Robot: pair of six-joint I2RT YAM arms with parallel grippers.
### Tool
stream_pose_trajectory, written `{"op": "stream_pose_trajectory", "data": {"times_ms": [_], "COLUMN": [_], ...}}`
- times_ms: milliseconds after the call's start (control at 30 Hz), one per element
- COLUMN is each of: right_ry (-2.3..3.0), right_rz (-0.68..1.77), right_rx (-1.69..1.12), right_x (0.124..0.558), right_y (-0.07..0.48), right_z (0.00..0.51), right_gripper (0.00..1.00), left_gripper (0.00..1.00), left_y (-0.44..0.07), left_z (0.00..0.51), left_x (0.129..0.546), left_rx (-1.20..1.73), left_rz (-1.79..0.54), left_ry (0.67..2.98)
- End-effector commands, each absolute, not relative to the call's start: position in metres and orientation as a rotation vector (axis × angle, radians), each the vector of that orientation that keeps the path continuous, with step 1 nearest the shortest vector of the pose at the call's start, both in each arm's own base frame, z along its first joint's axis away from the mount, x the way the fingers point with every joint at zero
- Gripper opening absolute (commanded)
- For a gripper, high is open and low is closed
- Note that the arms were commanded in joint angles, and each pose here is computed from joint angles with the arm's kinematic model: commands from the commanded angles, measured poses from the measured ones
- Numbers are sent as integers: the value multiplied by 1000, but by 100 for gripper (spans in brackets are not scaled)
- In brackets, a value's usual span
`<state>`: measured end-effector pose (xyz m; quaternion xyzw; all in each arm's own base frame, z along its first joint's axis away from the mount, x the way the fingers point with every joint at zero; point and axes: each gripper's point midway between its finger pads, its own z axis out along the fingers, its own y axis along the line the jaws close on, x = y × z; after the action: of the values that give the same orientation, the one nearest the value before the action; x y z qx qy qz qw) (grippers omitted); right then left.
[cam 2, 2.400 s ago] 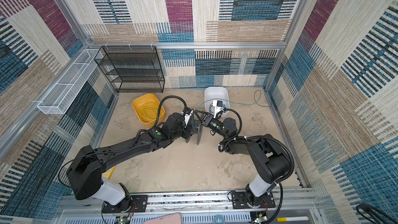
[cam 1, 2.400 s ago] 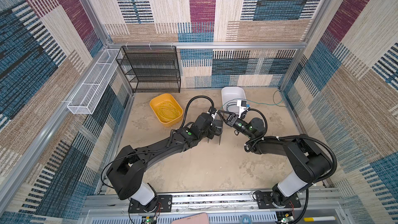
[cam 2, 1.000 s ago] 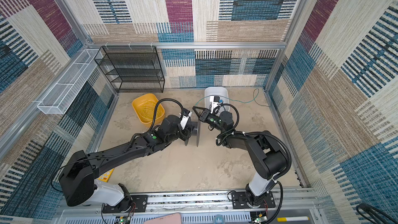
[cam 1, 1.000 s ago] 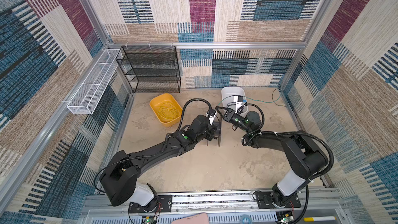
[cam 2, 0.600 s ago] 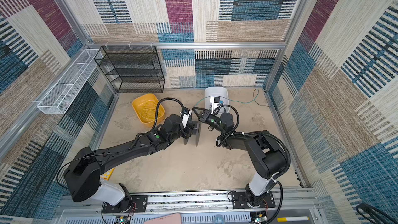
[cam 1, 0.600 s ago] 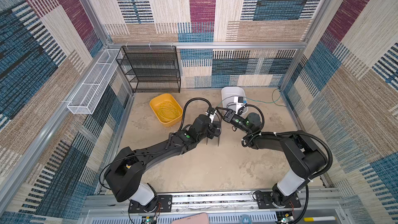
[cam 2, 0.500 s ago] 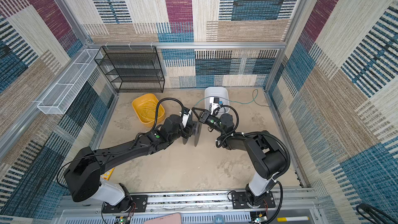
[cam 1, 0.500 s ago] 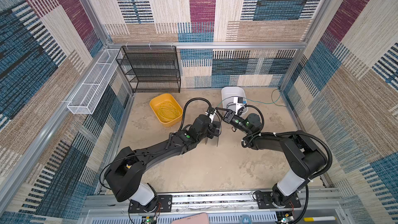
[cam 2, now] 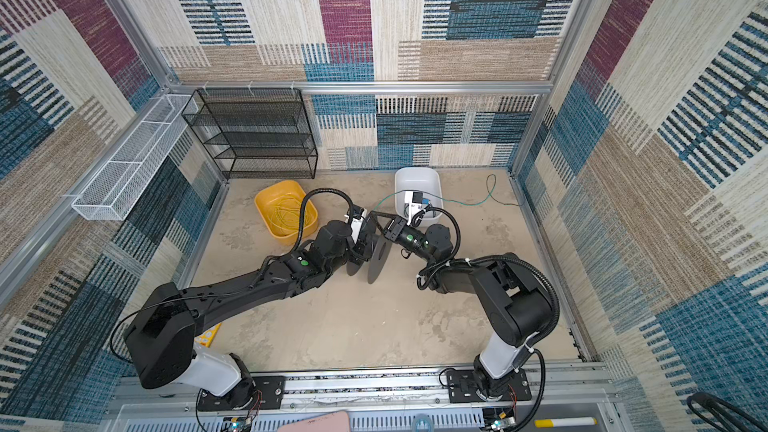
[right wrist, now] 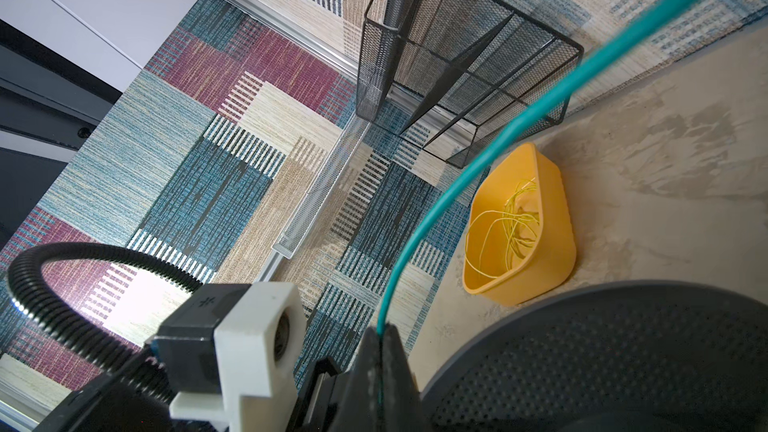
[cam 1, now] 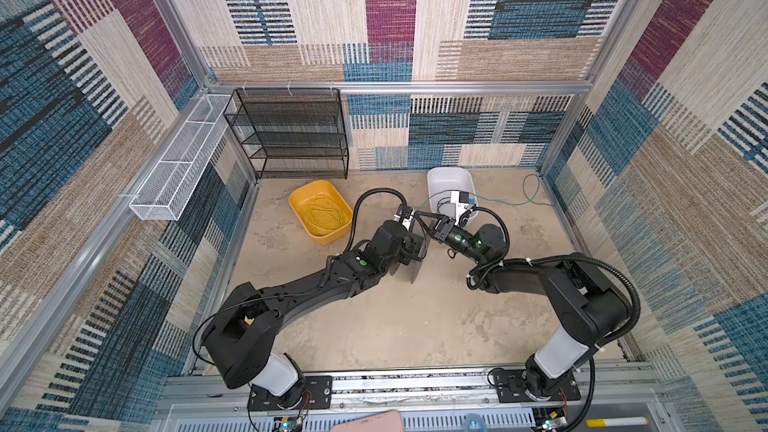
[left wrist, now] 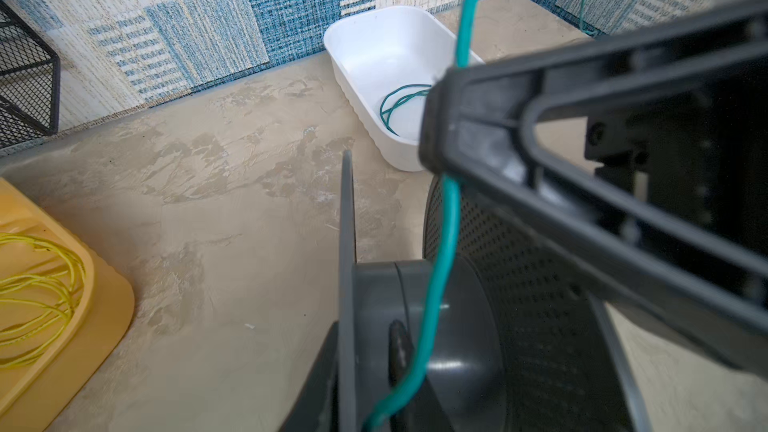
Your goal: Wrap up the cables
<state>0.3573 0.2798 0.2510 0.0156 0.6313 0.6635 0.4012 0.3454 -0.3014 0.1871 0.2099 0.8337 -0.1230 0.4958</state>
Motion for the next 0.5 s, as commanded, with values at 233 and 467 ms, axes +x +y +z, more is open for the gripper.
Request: {"op": "stream_pose_trajectory", "data": {"times_ms": [233,467], "right_ry": [1585,1615], "right_rz": [1683,1675], "right_rx": [48,79], "right_x": [361,364], "right_y": [281,281], "right_z": [252,241], "right_gripper": [0,0], "left_gripper": [0,0], "left_y": [-299,-295], "left_z": [196,201], "left_x": [336,328], "left_rx": [523,530], "left_rz": [-337,-356], "left_ry": [1999,1993]}}
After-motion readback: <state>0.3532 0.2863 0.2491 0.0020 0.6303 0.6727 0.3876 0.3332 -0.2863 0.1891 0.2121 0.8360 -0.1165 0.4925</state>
